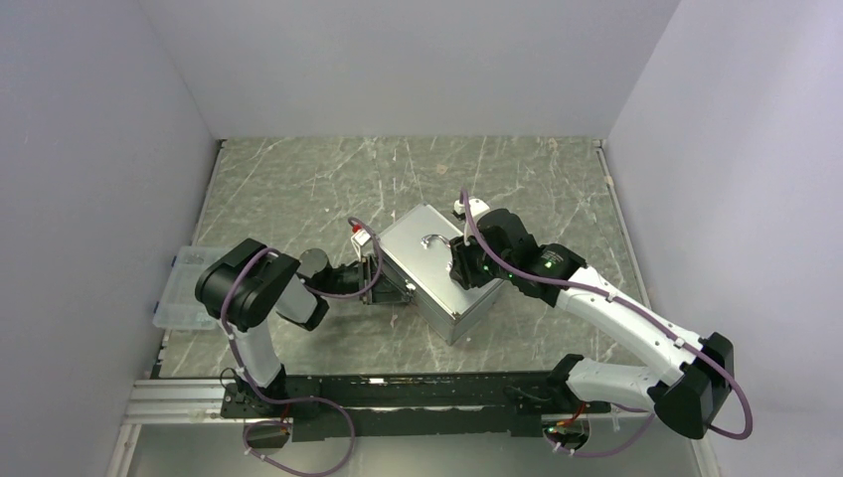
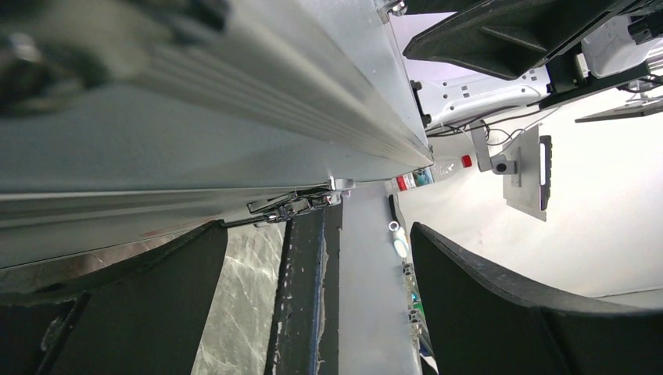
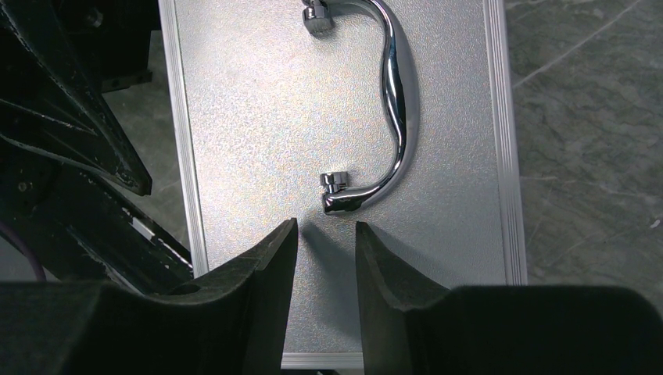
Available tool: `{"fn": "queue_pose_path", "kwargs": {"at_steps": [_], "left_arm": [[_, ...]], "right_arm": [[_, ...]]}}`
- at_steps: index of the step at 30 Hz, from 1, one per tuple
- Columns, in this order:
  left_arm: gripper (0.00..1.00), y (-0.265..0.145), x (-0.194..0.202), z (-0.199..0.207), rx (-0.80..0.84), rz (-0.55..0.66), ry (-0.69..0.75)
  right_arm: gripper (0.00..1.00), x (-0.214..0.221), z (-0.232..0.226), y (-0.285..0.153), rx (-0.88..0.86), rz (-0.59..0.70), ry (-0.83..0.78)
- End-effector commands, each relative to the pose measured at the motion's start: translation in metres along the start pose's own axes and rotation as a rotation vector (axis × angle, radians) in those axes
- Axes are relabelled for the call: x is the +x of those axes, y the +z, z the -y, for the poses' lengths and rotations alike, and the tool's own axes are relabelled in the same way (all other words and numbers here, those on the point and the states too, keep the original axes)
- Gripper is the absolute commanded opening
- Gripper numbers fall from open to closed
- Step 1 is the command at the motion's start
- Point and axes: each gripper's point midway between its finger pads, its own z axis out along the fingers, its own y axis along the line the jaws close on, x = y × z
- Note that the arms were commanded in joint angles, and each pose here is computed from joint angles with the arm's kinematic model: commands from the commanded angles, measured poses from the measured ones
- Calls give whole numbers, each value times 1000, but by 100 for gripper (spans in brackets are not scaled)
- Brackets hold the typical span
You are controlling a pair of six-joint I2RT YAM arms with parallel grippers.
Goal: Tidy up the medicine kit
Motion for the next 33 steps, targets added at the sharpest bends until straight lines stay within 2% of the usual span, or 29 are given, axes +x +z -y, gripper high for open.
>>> {"fn": "queue_pose_path", "kwargs": {"at_steps": [1, 8, 19, 33], "left_arm": [[94, 4, -12, 14, 63, 26, 165], [93, 6, -18, 6, 11, 27, 195], [93, 8, -29, 28, 68, 28, 253], [92, -4, -9, 49, 122, 9, 259]], "right_arm": [[37, 8, 1, -1, 9, -21, 8], [37, 8, 1, -3, 11, -20, 8], [37, 11, 2, -4, 11, -17, 11], [37, 11, 1, -3, 4, -22, 10]]}}
